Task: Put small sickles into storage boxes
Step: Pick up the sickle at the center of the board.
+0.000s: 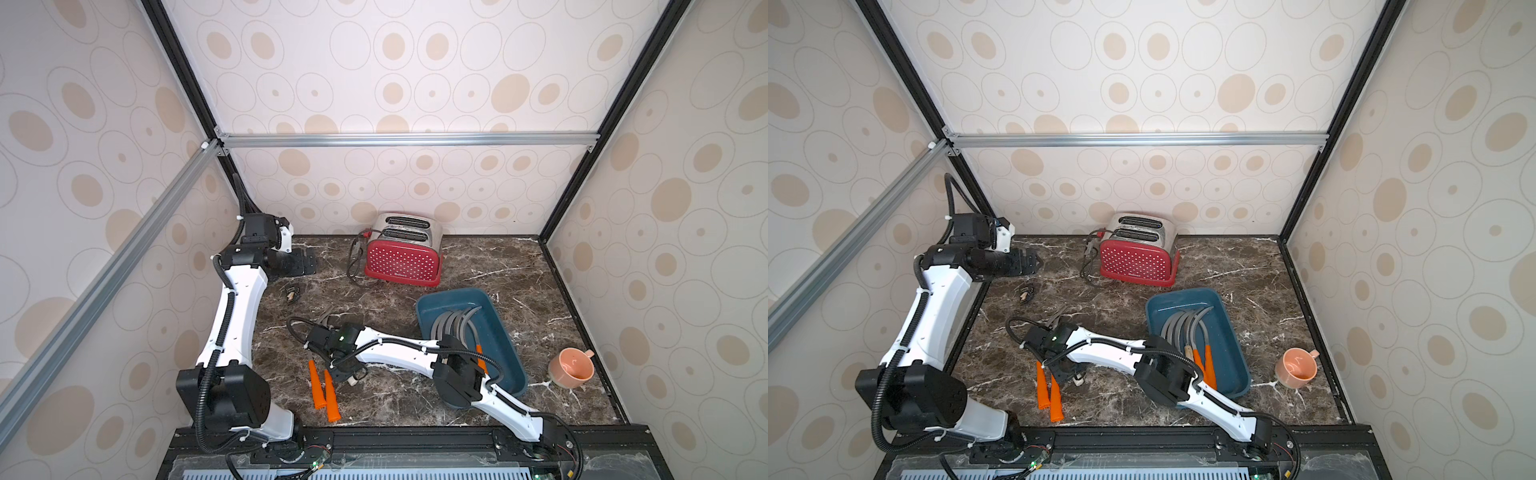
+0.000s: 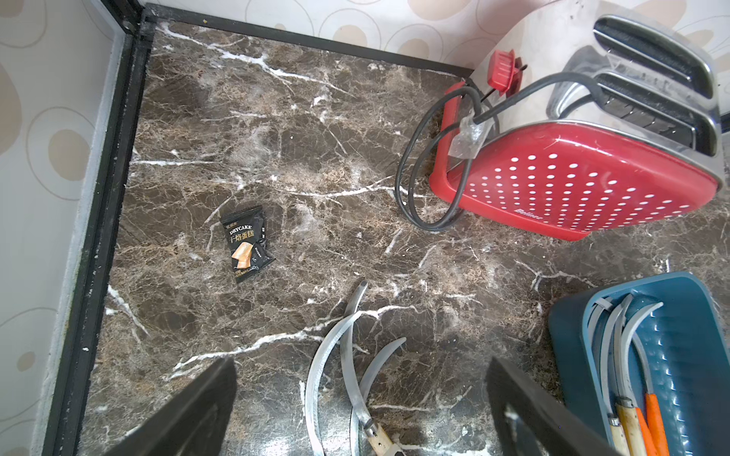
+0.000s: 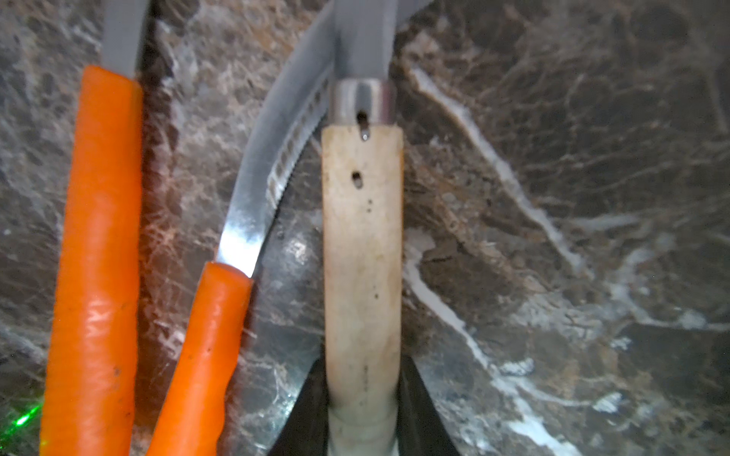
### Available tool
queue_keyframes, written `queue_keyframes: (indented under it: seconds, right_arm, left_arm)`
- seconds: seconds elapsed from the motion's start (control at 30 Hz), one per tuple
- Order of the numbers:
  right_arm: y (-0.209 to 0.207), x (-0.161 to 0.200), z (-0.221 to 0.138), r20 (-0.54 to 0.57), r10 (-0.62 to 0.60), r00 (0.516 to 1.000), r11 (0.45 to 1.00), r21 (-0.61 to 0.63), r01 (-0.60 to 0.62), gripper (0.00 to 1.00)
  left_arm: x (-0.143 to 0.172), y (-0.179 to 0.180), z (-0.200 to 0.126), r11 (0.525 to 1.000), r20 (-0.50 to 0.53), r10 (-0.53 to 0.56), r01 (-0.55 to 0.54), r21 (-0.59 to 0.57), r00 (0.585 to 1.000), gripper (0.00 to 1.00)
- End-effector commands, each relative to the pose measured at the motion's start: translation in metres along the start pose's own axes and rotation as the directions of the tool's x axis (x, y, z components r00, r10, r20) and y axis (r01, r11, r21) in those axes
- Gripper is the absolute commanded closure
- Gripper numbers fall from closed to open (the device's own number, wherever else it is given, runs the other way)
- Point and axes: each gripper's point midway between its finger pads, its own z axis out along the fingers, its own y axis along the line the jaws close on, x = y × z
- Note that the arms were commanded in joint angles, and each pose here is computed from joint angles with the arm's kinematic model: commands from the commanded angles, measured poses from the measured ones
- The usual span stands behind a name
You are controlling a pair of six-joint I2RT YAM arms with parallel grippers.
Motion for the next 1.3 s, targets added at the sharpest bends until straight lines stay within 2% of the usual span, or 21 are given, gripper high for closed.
queue_keyframes:
  seconds: [0.0, 0.27, 0.8, 1.27]
  right_arm:
    - [-0.029, 0.019, 0.01, -0.066, -0.031, 0.997, 0.99, 0.133, 0.039, 0.91]
    - [-0.055, 0.014, -0.012, -0.052, -0.062, 0.997, 0.974, 0.213, 0.072, 0.94]
    - [-0.092, 0.005, -0.034, -0.055, -0.089, 0.995, 0.943, 0.318, 0.102, 0.96]
    - [-0.101, 0.002, -0.064, 0.0, -0.058, 0.998, 0.957, 0.284, 0.055, 0.97]
  left_arm:
    - [-0.012, -0.002, -0.009, 1.0, 0.033, 0.0, -0.001, 0.011, 0.999, 0.01]
    - [-0.014, -0.004, -0.009, 1.0, 0.039, -0.005, 0.004, 0.022, 0.999, 0.01]
    - [-0.019, -0.005, -0.011, 1.0, 0.05, -0.006, 0.005, 0.026, 0.999, 0.01]
    - [-0.03, -0.005, -0.025, 1.0, 0.1, 0.0, 0.0, 0.005, 0.995, 0.01]
